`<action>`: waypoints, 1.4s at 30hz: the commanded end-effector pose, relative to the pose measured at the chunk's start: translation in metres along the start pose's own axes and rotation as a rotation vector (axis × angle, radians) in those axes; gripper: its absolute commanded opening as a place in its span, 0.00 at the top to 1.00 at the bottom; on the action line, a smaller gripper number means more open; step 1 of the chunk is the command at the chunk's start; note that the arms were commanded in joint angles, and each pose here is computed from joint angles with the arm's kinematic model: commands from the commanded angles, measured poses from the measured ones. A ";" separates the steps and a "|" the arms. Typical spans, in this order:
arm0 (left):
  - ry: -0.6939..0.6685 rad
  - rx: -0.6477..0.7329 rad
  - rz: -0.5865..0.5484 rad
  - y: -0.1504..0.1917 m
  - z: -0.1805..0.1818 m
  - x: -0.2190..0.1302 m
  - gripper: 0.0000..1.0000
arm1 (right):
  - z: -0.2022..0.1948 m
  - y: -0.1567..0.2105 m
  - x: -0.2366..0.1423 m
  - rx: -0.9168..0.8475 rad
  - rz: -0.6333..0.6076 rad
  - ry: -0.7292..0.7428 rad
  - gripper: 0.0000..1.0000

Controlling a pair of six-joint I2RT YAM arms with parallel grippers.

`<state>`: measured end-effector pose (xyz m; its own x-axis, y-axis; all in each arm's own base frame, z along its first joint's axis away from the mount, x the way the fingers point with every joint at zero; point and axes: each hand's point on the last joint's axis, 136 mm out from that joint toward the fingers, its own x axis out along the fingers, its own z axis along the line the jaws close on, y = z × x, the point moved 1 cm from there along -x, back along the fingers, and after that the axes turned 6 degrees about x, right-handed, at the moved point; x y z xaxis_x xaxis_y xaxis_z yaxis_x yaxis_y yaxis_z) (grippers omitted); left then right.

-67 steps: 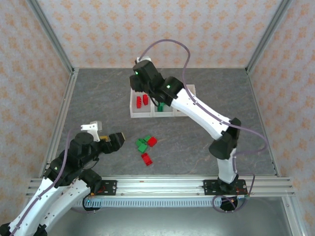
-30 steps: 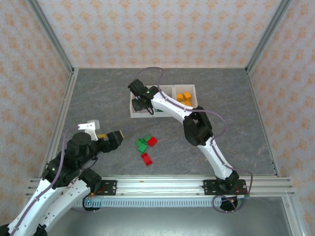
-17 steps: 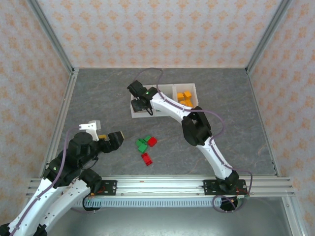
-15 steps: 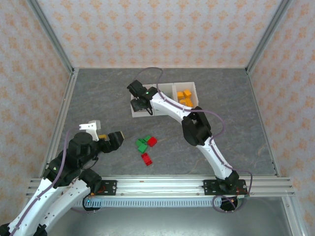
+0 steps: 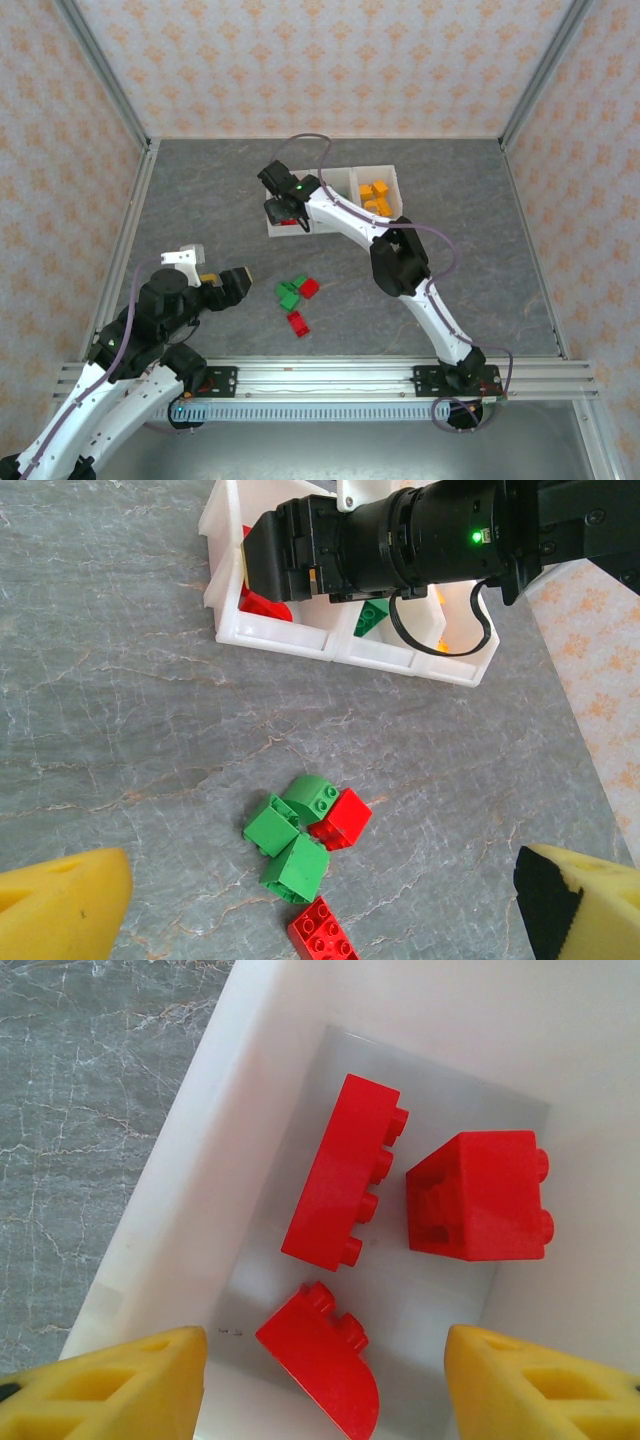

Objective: Sort the legos into containers by color
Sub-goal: Place the lego in the container, then move the lego to the center of the table.

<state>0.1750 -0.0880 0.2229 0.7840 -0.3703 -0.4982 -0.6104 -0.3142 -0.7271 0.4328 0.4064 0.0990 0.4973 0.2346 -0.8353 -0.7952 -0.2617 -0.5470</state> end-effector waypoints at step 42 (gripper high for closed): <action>-0.020 0.055 0.144 0.017 -0.002 0.014 0.01 | -0.049 0.166 -0.126 -0.242 -0.043 -0.044 0.11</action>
<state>0.1770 -0.1005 0.1990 0.6918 -0.3862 -0.6101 -0.7128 -0.2305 -0.6624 0.2433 0.2816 0.1011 0.4409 0.2624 -0.8583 -0.7047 -0.4911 -0.5121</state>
